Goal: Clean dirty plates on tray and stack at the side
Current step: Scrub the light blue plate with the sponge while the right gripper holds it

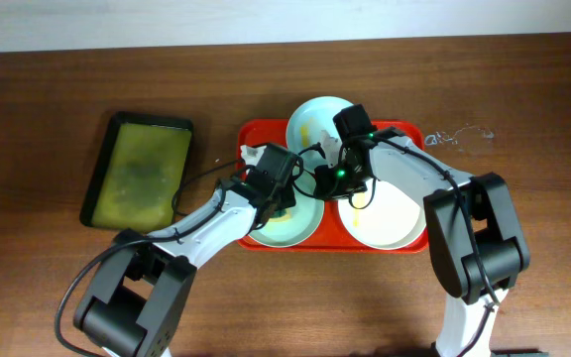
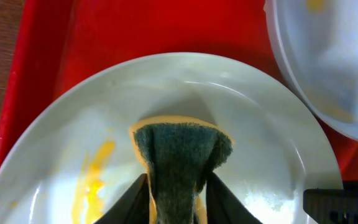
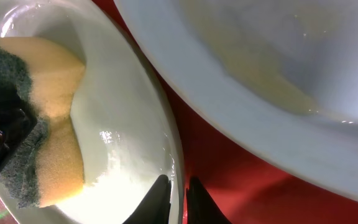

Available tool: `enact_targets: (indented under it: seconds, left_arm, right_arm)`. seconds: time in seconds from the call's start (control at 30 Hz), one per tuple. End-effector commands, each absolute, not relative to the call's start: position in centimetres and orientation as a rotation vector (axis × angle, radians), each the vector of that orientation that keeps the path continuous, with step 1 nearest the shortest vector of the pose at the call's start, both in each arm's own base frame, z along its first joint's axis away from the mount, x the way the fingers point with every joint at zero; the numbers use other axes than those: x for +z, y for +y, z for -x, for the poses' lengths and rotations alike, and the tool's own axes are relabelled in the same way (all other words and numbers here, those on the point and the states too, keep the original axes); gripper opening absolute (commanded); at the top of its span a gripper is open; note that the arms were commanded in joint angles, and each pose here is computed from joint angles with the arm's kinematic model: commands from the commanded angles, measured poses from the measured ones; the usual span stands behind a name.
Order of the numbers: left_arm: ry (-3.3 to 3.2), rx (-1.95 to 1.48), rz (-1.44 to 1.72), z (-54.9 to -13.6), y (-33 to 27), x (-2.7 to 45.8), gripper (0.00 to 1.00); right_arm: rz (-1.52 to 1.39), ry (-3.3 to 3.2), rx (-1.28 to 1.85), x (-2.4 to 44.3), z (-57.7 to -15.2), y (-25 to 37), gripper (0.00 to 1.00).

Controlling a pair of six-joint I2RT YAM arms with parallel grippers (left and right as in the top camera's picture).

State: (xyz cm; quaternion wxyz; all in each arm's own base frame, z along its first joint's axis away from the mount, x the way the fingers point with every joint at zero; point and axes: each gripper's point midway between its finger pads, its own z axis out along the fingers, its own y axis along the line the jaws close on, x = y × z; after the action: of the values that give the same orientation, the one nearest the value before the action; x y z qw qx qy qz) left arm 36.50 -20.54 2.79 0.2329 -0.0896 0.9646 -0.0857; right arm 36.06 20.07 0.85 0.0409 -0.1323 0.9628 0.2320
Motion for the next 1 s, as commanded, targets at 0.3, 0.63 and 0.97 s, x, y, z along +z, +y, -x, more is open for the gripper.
enact_targets:
  seconds: [0.3, 0.63, 0.97]
  left_arm:
    - [2.665, -0.095, 0.285, -36.4, -18.0, 1.7, 0.00]
    - [2.640, -0.363, 0.277, -36.5, -20.0, 5.8, 0.00]
    - [2.680, 0.372, 0.437, -35.5, -8.4, -0.4, 0.00]
  right_arm:
    - [0.419, 2.961, 0.695, 0.1, -35.8, 20.0, 0.12]
    - [0.421, 2.949, 0.696, 0.1, -36.0, 20.1, 0.13]
    - [0.424, 2.936, 0.696, 0.2, -36.3, 20.2, 0.13]
